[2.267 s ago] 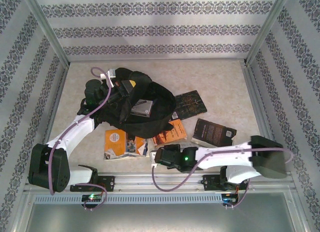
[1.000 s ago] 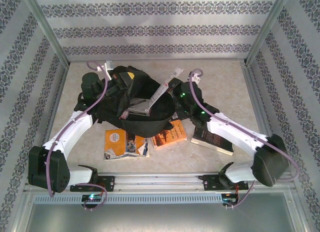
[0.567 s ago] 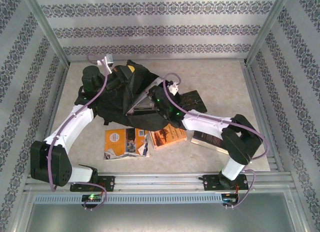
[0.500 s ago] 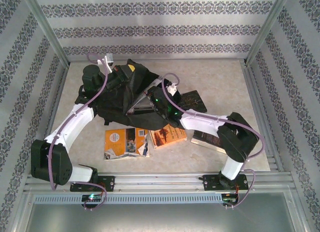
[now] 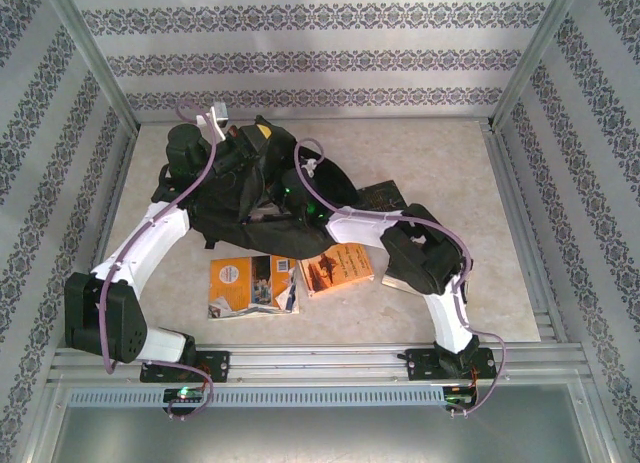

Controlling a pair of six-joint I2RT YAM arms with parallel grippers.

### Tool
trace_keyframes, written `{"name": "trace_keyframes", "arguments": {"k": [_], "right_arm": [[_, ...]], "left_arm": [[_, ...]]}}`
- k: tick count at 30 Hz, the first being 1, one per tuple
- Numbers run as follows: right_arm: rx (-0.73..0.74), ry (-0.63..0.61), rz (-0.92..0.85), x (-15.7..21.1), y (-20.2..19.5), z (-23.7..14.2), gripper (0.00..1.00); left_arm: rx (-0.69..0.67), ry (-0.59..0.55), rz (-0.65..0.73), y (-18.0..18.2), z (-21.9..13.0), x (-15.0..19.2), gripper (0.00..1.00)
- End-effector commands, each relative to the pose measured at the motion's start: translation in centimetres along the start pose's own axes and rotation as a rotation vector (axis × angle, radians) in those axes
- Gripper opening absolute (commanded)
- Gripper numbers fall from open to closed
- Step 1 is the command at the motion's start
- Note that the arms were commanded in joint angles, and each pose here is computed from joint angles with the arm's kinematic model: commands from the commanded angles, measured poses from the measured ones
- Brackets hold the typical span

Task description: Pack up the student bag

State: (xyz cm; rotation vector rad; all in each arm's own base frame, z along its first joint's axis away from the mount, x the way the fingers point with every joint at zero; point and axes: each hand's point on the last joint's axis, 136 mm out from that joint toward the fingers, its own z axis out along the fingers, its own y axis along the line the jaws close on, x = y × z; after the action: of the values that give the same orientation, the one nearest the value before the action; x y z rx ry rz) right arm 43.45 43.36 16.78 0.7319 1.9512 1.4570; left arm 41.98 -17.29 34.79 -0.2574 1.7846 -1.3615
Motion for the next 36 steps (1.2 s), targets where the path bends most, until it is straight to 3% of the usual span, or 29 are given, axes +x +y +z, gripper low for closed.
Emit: {"name": "trace_keyframes", "arguments": {"k": [1,2,5,13,22,27,32,36], "right_arm": [[-0.126,0.077,-0.052,1.6,3.3,-0.4,0.51],[-0.118,0.067,-0.088,1.3,3.4,-0.9,0.57],[-0.094,0.043,-0.155,0.2,3.2,-2.5,0.63],[-0.018,0.128,-0.416,-0.1,2.8,-6.1,0.67],[0.075,0.094,-0.798,-2.5,4.2,-12.9,0.60],[0.290,0.096,-0.982,-4.9,2.9,-16.7,0.55],[0.406,0.026,-1.000,-7.4,0.9,-20.8,0.52],[0.530,0.062,-0.924,-9.1,-2.6,-23.6,0.55]], "left_arm": [[0.132,-0.073,0.120,-5.3,-0.9,-2.8,0.00],[0.123,-0.070,0.121,-5.0,-0.9,-2.7,0.00],[0.108,-0.073,0.121,-4.4,-1.1,-2.7,0.00],[0.044,-0.088,0.133,-2.2,-1.9,-3.0,0.00],[-0.114,-0.119,0.131,2.4,-3.3,-2.8,0.00],[-0.250,-0.143,0.132,5.9,-4.2,-4.1,0.00],[-0.293,-0.212,0.134,6.7,-5.2,-7.3,0.00],[-0.271,-0.296,0.067,7.0,-6.1,-10.6,0.00]]}}
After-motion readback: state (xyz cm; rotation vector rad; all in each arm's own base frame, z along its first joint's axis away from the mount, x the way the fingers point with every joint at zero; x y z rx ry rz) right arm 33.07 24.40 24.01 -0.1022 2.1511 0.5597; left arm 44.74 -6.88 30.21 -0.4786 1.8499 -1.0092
